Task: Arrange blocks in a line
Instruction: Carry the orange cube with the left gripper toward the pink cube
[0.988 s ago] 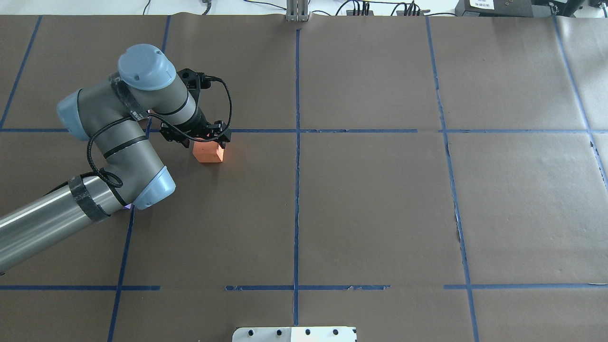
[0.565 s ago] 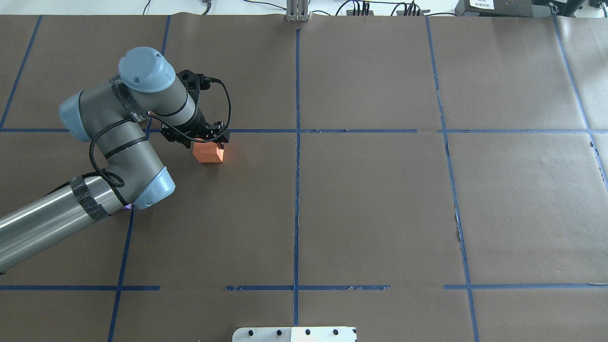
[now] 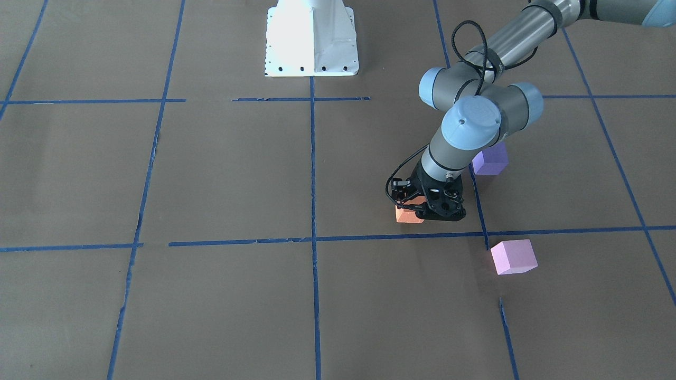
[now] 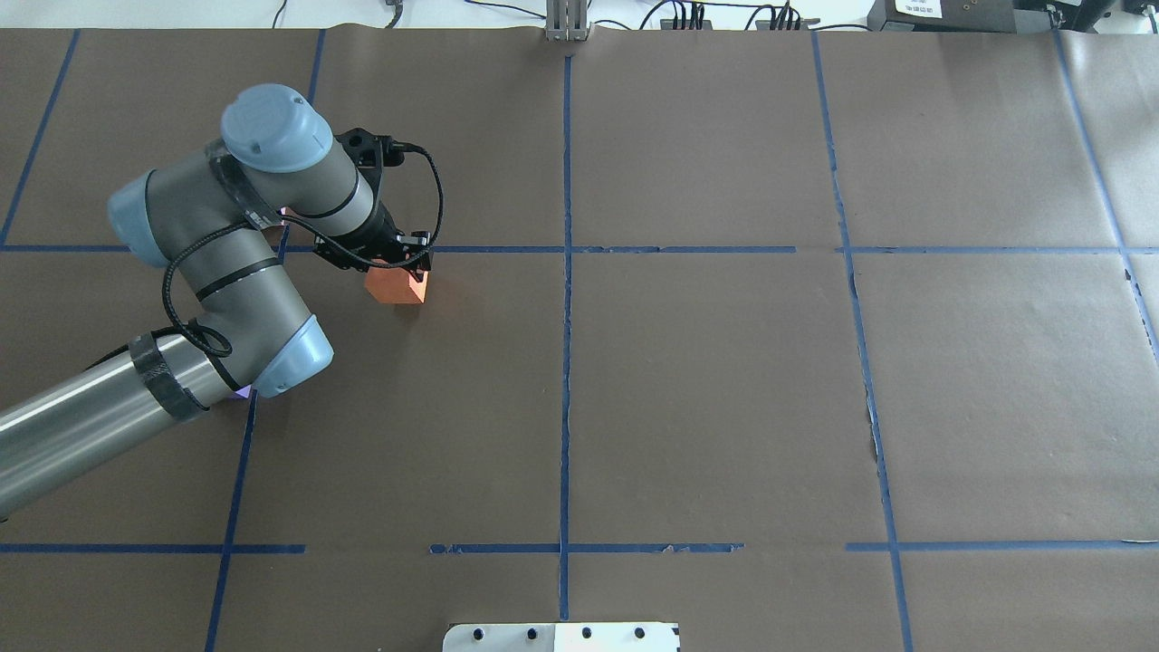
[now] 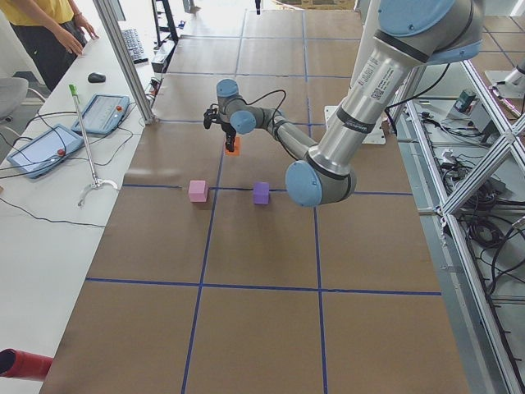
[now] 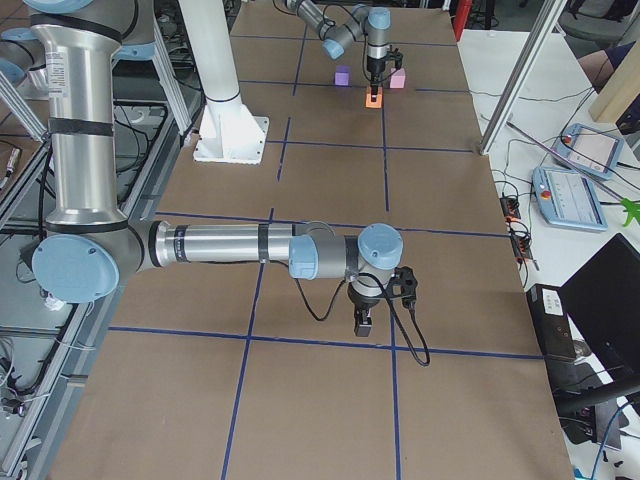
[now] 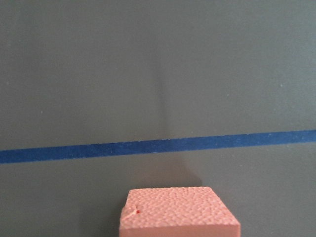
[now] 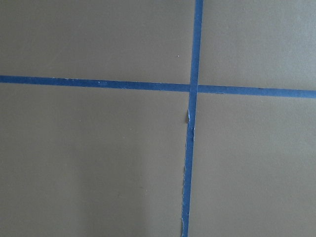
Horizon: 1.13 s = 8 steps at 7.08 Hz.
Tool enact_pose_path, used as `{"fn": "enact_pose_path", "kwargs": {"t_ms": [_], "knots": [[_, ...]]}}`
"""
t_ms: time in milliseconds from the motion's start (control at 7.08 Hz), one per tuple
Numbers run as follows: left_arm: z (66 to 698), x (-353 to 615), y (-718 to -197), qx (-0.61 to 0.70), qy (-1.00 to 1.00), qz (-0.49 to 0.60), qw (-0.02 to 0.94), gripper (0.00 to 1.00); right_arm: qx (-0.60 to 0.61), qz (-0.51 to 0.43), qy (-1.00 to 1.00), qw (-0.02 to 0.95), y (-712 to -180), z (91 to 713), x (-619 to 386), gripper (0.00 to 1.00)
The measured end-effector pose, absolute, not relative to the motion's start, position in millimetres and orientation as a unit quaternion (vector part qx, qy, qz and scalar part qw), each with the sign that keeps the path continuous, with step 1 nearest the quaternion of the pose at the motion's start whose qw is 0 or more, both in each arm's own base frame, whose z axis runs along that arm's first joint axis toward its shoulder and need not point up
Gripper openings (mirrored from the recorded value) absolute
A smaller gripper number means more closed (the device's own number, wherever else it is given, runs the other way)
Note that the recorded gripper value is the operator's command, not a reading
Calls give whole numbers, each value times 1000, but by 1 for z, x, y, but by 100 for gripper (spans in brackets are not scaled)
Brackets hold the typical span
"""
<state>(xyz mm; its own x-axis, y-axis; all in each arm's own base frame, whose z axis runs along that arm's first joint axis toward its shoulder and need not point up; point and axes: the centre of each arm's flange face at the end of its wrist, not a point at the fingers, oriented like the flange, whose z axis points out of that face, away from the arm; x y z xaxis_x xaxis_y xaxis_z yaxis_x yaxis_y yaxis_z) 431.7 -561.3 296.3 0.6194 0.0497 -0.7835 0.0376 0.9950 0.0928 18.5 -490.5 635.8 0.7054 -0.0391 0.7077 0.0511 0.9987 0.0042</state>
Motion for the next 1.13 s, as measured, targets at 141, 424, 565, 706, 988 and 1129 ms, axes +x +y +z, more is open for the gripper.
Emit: {"fn": "enact_pose_path", "kwargs": {"t_ms": [141,424,565,706,988,1129], "knots": [[294,398,-564,54,434,-6,899,17,-8,-24,-383,923,-491,636,18,100],[348,340,-560,46,420,11,906,18,-8,-24,-383,923,-490,636,18,100],[389,312,-555,36,417,28,908,18,-8,-24,-383,923,-490,636,18,100],[423,292,-548,31,418,42,907,18,-8,-24,-383,923,-491,636,18,100],[450,284,-545,28,421,52,905,18,-8,-24,-383,923,-490,636,18,100],[458,289,-551,27,421,53,905,19,-8,-24,-383,923,-490,636,18,100]]}}
